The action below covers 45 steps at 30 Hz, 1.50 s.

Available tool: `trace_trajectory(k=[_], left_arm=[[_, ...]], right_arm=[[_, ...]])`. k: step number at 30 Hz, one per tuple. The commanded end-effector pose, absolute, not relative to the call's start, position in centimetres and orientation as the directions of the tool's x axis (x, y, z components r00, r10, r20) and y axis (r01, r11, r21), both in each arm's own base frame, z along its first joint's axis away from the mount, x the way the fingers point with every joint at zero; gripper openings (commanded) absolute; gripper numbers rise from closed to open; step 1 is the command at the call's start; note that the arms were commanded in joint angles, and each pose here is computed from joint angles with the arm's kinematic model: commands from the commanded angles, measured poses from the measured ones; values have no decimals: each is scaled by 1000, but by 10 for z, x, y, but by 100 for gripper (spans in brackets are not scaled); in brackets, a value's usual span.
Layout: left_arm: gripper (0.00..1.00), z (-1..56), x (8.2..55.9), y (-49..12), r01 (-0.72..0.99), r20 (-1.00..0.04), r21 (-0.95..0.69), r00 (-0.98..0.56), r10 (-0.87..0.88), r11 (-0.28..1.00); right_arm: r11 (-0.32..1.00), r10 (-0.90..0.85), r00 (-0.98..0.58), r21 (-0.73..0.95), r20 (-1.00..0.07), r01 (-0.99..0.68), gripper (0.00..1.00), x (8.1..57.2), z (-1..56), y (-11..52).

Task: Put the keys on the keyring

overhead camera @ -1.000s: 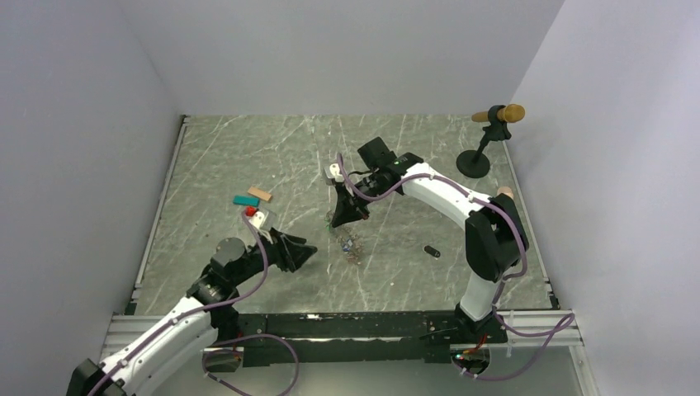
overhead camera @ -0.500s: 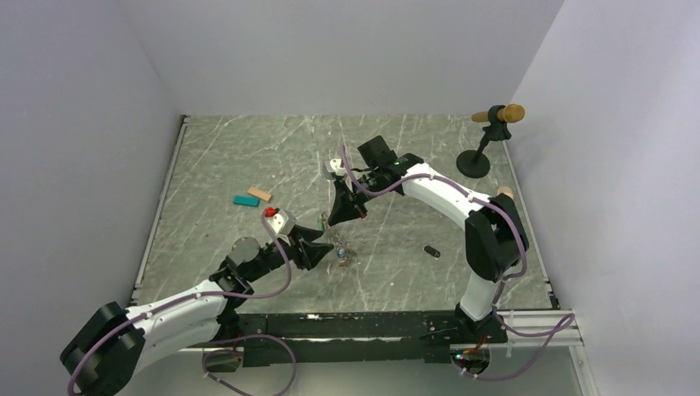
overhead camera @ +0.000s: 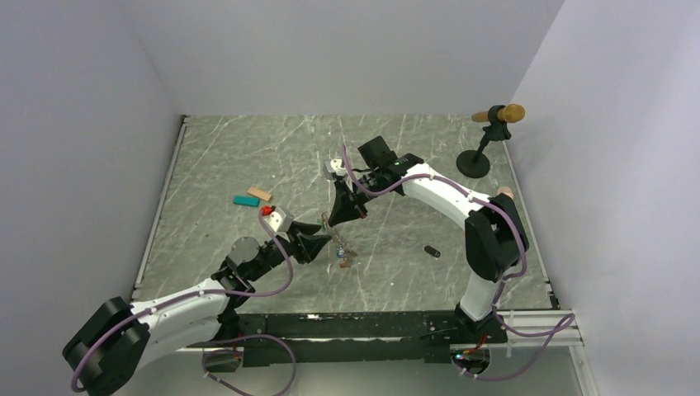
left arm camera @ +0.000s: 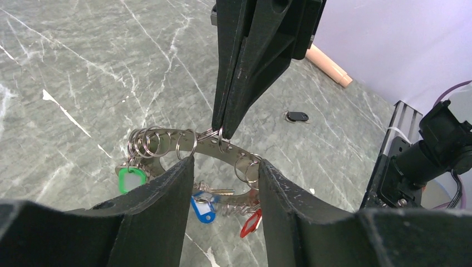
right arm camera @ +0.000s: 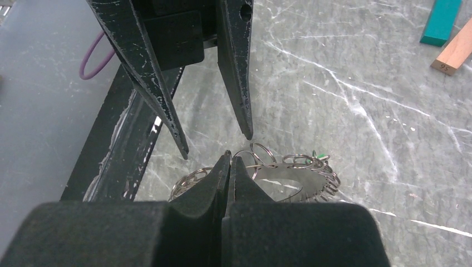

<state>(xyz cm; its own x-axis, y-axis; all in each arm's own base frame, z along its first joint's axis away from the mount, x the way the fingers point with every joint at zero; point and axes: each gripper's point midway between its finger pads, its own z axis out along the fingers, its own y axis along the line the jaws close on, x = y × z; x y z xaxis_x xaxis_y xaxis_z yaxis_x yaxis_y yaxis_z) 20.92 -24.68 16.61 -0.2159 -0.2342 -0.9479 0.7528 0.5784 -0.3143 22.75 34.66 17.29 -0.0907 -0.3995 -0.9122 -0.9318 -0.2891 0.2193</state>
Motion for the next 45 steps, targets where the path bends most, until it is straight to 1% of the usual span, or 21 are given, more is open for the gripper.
trace_trajectory(k=[1,6,15,20,25,29,34,37,40,41,43,45], left_arm=[[50,182,213,-248,763,-949,-294,-161,-270,576],[48,185,214,-251,768,-947,-298,-160,-280,567],[47,187,222,-254,754,-943,-306,-157,-293,581],[41,194,223,-257,764,-941,-303,-146,-305,569],[34,199,216,-263,798,-936,-305,-150,-318,519],[33,200,212,-267,814,-933,-310,-161,-322,491],[32,197,214,-269,810,-931,-321,-175,-320,491],[28,196,216,-272,809,-933,-322,-183,-310,491],[20,193,219,-276,808,-937,-322,-196,-291,494],[15,191,220,-276,805,-938,-322,-200,-282,498],[0,188,223,-275,795,-941,-321,-205,-270,515],[0,184,226,-274,782,-942,-323,-212,-261,533]], right_arm=[[-337,-326,-62,178,-943,-925,0,222,196,348],[-339,-326,-67,182,-943,-923,0,221,196,348],[-338,-326,-73,189,-943,-922,0,220,194,348],[-336,-326,-77,191,-942,-922,0,221,193,349],[-305,-338,-94,204,-936,-930,0,225,191,350],[-283,-342,-102,205,-934,-937,0,229,190,351],[-283,-338,-108,210,-935,-936,0,229,191,352],[-283,-336,-114,215,-935,-935,0,228,191,352],[-284,-335,-116,217,-935,-934,0,228,191,352],[-284,-334,-117,218,-935,-934,0,228,192,352],[-282,-334,-119,220,-935,-934,0,228,192,352],[-284,-333,-121,222,-935,-933,0,228,192,352]])
